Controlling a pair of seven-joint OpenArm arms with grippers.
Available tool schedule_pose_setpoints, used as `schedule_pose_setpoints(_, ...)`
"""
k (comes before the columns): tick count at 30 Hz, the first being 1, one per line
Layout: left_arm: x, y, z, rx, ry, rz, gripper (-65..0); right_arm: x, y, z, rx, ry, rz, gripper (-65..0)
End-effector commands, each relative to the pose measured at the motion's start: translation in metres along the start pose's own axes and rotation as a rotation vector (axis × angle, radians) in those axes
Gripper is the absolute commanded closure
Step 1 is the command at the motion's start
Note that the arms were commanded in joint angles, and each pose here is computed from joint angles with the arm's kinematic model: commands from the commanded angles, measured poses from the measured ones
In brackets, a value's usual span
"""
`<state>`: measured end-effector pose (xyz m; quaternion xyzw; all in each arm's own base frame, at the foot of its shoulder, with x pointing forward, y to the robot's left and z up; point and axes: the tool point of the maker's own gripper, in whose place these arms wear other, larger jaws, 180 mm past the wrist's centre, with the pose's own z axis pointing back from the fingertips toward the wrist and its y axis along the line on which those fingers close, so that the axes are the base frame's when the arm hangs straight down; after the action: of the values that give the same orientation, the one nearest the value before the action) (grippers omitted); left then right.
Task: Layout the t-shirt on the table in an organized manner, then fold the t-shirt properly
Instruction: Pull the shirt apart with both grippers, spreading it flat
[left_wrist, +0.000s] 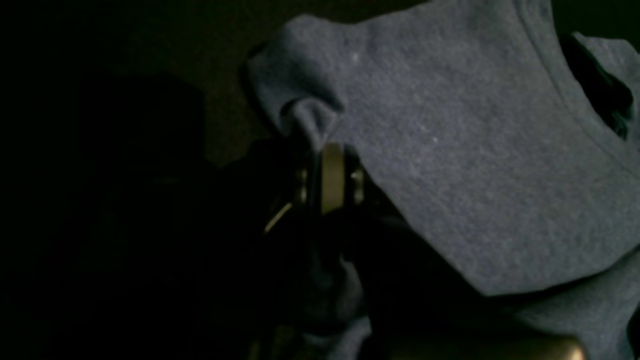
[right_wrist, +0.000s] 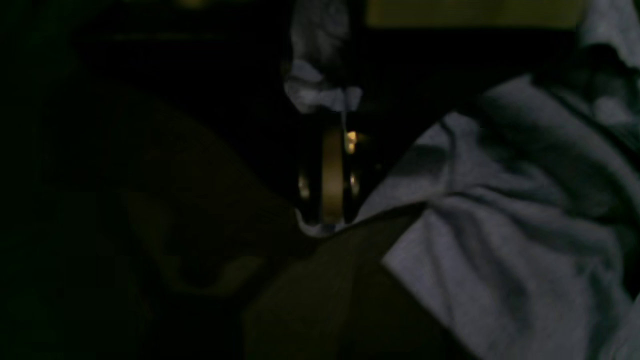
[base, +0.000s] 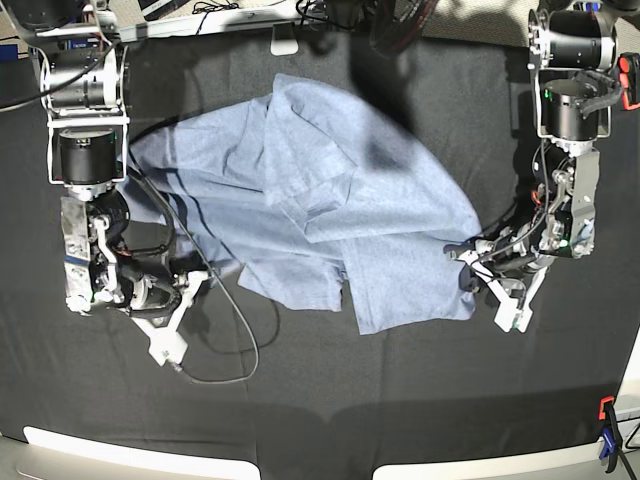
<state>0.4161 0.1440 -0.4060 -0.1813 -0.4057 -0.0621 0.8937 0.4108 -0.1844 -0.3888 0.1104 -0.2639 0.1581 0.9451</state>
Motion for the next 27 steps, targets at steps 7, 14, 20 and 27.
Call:
schedule_pose_setpoints(7, 0.080, 0.016, 0.011, 0.063, -0.240, -0.032, 0.0, 0.098, -0.035, 0.038, -0.176, -0.287, 0.106, 0.0)
schedule_pose_setpoints(14, 0.149, 0.018, 0.022, 0.097, -0.374, -0.077, 0.0, 0.176, -0.066, 0.091, -0.378, -0.501, 0.124, 0.0)
schedule_pose_setpoints(20, 0.192, 0.015, 0.032, 0.112, -0.461, -0.131, 0.0, 0.192, -0.079, 0.106, -0.443, -0.523, 0.122, 0.0)
schedule_pose_setpoints(27, 0.211, 0.012, 0.034, 0.106, -0.519, -0.130, 0.0, 0.173, -0.101, 0.086, -0.479, -0.442, 0.095, 0.0)
